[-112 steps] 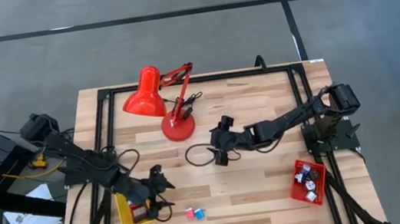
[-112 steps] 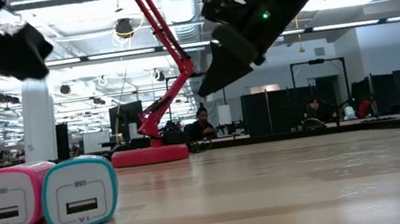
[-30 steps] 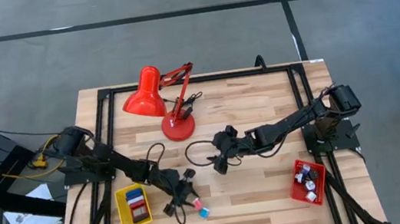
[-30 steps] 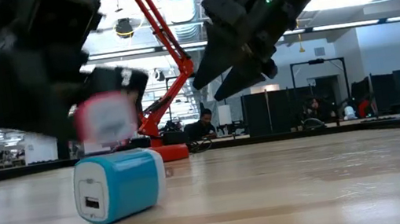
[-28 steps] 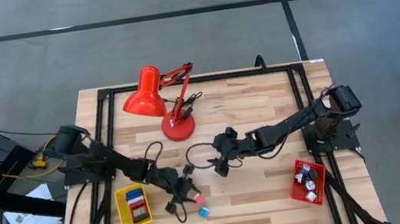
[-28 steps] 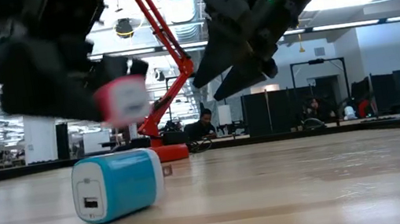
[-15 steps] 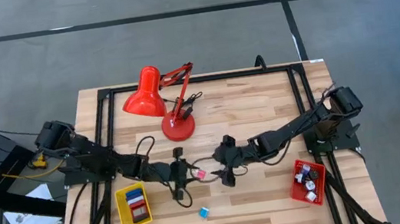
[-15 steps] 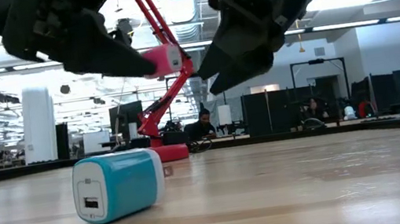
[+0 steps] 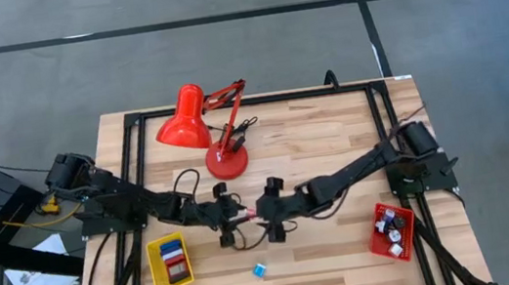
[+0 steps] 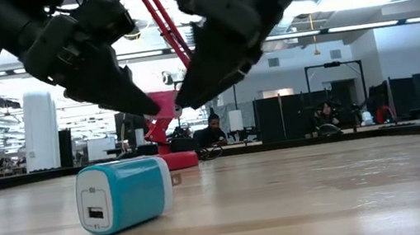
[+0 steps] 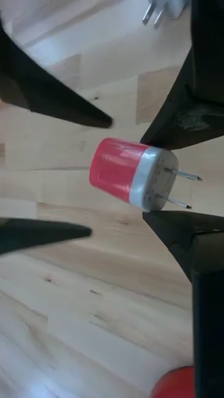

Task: Pick & Place Office items
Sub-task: Put the pink charger adapter into the red bin

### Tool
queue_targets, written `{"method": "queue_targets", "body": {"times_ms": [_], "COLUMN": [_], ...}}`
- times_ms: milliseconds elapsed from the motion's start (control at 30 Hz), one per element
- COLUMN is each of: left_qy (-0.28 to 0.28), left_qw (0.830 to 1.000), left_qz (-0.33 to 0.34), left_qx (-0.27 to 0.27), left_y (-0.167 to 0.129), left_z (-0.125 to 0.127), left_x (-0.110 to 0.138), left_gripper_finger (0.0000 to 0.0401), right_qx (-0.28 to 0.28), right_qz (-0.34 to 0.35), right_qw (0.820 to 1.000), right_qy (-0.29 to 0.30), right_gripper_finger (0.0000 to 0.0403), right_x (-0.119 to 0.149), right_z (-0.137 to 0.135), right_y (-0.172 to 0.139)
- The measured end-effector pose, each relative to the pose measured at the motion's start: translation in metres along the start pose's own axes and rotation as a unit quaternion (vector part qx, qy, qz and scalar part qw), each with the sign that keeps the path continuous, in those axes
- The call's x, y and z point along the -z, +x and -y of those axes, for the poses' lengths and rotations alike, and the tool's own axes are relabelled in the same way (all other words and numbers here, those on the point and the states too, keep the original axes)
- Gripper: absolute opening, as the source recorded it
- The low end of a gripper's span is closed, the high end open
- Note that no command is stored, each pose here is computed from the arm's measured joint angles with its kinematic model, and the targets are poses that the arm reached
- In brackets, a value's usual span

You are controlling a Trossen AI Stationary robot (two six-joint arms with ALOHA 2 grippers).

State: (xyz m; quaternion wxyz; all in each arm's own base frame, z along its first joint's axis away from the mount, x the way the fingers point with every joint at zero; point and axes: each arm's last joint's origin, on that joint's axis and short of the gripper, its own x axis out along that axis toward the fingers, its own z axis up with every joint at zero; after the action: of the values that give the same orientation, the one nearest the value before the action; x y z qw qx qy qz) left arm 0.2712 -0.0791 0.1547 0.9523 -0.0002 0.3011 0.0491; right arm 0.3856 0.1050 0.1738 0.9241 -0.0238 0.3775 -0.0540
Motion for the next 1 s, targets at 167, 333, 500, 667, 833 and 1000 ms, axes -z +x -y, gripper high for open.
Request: {"method": "queue_targets", "body": {"times_ms": [167,333,500,667,833,1000], "left_qy": [0.003,0.007,0.006,0.002,0.001,0.002], "left_qw": [1.0,1.0,0.999,0.999,0.999,1.0], "left_qz": [-0.012,-0.012,-0.007,0.004,0.004,0.001], "left_qx": [0.022,0.028,0.031,0.032,0.032,0.031], "left_y": [0.0,-0.001,-0.002,-0.001,-0.002,-0.001], "left_z": [0.002,0.005,0.006,0.006,0.006,0.006], "left_x": [0.002,0.003,0.002,-0.001,-0.001,0.0], "left_gripper_finger": [0.014,0.014,0.014,0.014,0.014,0.014], "right_qx": [0.015,-0.003,-0.035,-0.04,-0.055,-0.058], "right_qz": [-0.012,-0.006,0.0,0.001,-0.003,-0.007], "right_qw": [1.0,1.0,0.999,0.999,0.998,0.998], "right_qy": [-0.006,0.004,0.022,0.024,0.028,0.029], "right_gripper_finger": [0.0307,0.0285,0.0256,0.0215,0.0162,0.0114], "right_x": [-0.013,-0.019,-0.022,-0.023,-0.022,-0.021], "right_z": [-0.003,-0.001,0.001,0.002,0.001,0.001], "right_y": [0.009,0.011,0.012,0.013,0.012,0.012]}}
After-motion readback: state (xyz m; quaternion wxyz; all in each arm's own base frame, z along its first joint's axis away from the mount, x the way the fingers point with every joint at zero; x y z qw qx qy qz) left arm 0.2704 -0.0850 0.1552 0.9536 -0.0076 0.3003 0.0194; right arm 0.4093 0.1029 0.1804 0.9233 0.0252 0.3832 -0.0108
